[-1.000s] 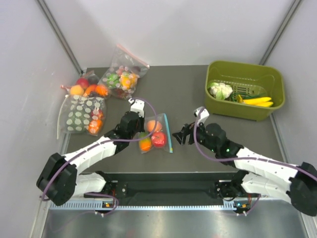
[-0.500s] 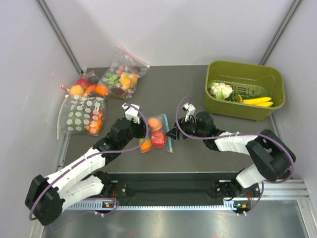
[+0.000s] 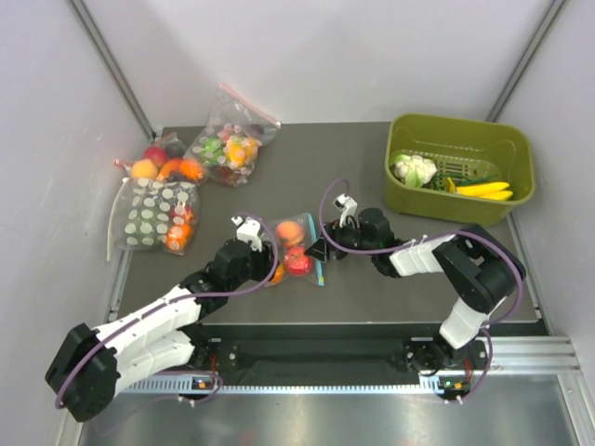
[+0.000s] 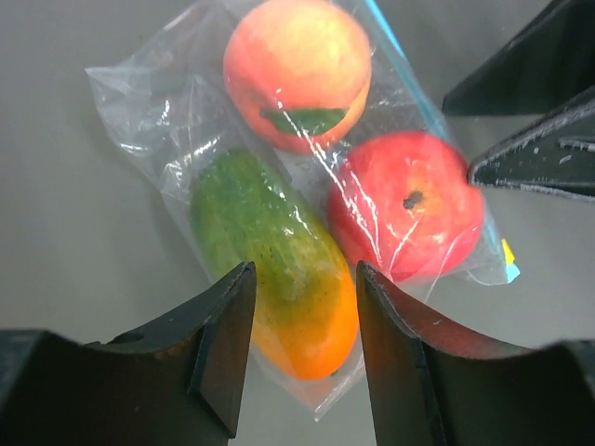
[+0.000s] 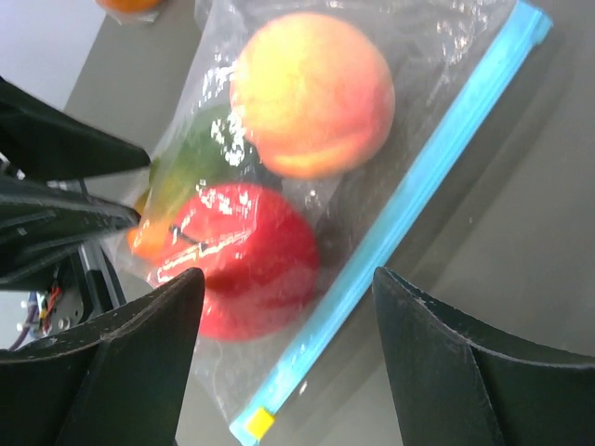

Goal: Open the zip-top bag and remove the fake food

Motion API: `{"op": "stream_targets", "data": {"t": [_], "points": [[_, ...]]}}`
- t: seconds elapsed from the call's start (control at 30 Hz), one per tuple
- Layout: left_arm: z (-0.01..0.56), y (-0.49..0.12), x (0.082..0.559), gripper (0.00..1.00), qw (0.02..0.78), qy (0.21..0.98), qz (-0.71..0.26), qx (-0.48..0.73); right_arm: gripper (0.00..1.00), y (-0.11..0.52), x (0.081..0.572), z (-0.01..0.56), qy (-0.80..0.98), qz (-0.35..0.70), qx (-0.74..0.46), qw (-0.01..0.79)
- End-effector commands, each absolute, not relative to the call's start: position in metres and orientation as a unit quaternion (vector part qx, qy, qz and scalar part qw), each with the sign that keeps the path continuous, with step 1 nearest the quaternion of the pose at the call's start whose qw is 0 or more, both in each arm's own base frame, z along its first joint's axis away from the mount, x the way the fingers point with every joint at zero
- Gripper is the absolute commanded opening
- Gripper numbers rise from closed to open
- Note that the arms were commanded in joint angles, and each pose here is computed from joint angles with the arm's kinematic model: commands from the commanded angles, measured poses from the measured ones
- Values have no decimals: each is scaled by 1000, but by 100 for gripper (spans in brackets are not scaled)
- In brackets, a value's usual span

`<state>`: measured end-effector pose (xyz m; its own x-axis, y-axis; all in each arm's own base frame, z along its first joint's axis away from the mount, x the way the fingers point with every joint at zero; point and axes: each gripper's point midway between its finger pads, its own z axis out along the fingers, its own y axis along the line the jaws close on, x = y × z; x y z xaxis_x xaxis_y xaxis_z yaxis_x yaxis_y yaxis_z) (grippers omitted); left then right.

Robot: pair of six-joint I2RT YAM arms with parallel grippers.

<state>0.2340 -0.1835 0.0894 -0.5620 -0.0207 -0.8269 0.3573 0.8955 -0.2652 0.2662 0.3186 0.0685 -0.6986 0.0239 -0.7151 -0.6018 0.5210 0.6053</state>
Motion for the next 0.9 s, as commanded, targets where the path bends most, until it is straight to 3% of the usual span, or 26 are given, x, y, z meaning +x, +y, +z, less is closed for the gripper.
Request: {"op": "stream_targets", "data": {"t": [0.0,0.87], "points": [[91,-189,238,52,464,854,-218,88,73,331,287,90,772,474,-187,381],[72,-179,232,51,450,867,-195,85,76,321,297,61,803,427,-179,376]]}}
